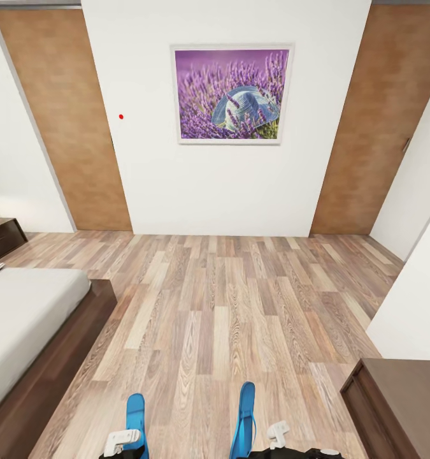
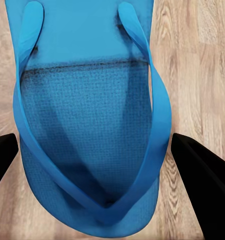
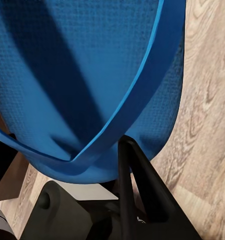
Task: In the bedroom, move the book from the bed onto either nightstand, and place the two sandals side by side next to the bed.
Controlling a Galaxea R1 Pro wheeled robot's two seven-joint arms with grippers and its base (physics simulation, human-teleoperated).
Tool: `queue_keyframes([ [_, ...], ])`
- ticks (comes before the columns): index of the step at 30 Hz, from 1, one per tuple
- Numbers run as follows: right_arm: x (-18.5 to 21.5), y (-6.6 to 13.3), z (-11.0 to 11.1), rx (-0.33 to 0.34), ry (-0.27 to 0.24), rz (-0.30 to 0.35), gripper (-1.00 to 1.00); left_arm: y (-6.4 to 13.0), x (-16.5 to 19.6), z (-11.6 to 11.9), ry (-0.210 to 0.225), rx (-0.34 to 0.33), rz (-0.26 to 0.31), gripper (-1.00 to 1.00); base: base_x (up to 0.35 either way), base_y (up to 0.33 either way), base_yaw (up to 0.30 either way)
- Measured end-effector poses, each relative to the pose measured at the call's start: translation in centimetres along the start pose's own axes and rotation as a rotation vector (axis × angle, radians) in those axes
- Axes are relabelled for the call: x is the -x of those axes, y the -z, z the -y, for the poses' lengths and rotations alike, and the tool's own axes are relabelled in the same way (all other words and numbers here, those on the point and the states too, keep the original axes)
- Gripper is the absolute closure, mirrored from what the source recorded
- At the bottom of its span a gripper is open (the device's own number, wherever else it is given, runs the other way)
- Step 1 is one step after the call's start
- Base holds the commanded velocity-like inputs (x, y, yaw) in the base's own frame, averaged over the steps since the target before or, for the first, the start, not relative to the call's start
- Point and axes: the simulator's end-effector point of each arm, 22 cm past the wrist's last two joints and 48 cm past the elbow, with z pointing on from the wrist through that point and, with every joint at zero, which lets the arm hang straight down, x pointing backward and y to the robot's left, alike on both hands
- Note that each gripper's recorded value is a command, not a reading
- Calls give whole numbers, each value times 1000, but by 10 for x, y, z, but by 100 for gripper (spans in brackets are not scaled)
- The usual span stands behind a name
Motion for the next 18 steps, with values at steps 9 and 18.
queue_keyframes([
  [9, 0, 0, 0, -1, 0, 0, 100, 0, 0, 0, 0, 0, 1, 100, 0, 0, 0],
  [18, 2, 1, -1, 0, 4, 4, 100, 1, 3, -1, -1, 3, 7, 100, 0, 0, 0],
])
